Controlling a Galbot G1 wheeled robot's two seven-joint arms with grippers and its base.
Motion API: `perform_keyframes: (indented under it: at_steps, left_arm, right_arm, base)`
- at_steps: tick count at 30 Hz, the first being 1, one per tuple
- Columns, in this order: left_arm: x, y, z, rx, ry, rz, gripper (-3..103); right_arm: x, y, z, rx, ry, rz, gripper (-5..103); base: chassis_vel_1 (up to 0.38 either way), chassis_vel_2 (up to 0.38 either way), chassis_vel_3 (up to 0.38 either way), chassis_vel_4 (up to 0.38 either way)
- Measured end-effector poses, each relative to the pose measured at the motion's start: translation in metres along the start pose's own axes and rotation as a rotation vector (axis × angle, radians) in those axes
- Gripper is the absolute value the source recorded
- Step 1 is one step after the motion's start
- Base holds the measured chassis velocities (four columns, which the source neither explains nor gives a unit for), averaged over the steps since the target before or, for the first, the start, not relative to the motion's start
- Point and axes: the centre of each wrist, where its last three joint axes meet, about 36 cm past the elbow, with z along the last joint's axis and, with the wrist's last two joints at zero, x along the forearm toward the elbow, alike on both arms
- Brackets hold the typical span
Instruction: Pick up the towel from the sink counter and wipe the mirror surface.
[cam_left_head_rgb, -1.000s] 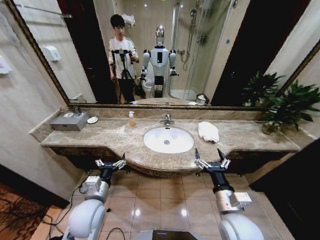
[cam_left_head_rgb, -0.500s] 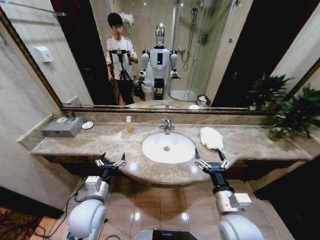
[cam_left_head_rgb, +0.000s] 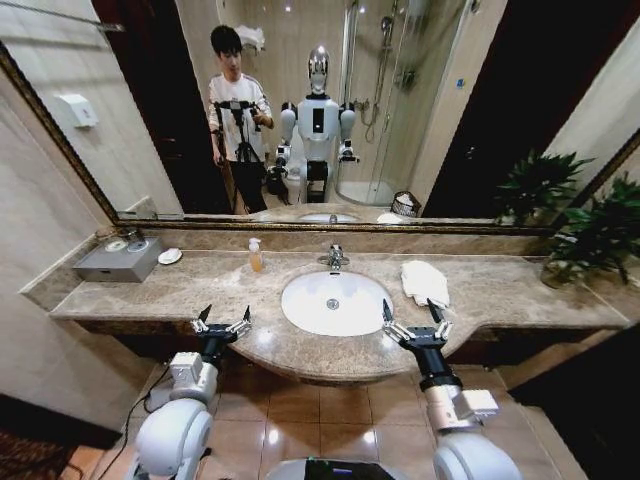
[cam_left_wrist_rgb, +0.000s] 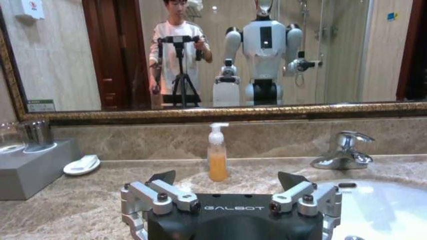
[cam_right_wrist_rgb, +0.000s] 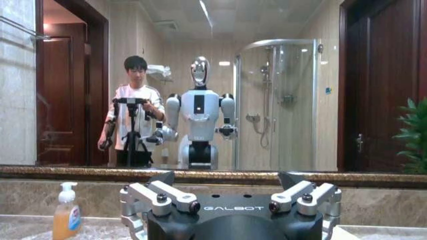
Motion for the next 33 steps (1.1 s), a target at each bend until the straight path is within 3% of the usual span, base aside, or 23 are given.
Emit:
perform_keyframes:
  at_steps: [21,28,31,33]
  left_arm:
    - [0.0,0.0,0.0,0.0,0.0,0.0,100]
    - [0.0,0.0,0.0,0.0,0.0,0.0,100]
    - [0.0,0.0,0.0,0.0,0.0,0.0,100]
    - [0.0,0.0,0.0,0.0,0.0,0.0,100]
  right_arm:
    - [0.0,0.009,0.002,0.028,-0.014,0.015,100]
    - [-0.05,-0.02,0.014,0.017,0.078,0.022,100]
    - [-0.103,-0.044,0.031,0.009,0.167,0.003,100]
    - [-0.122,-0.049,0.033,0.01,0.182,0.001,100]
  base:
    - [-0.122,-0.118,0.12,0.111]
    - [-0.008,-0.009,0.007,0.001]
    - [0.0,0.0,0.0,0.0]
    - [0.0,0.0,0.0,0.0]
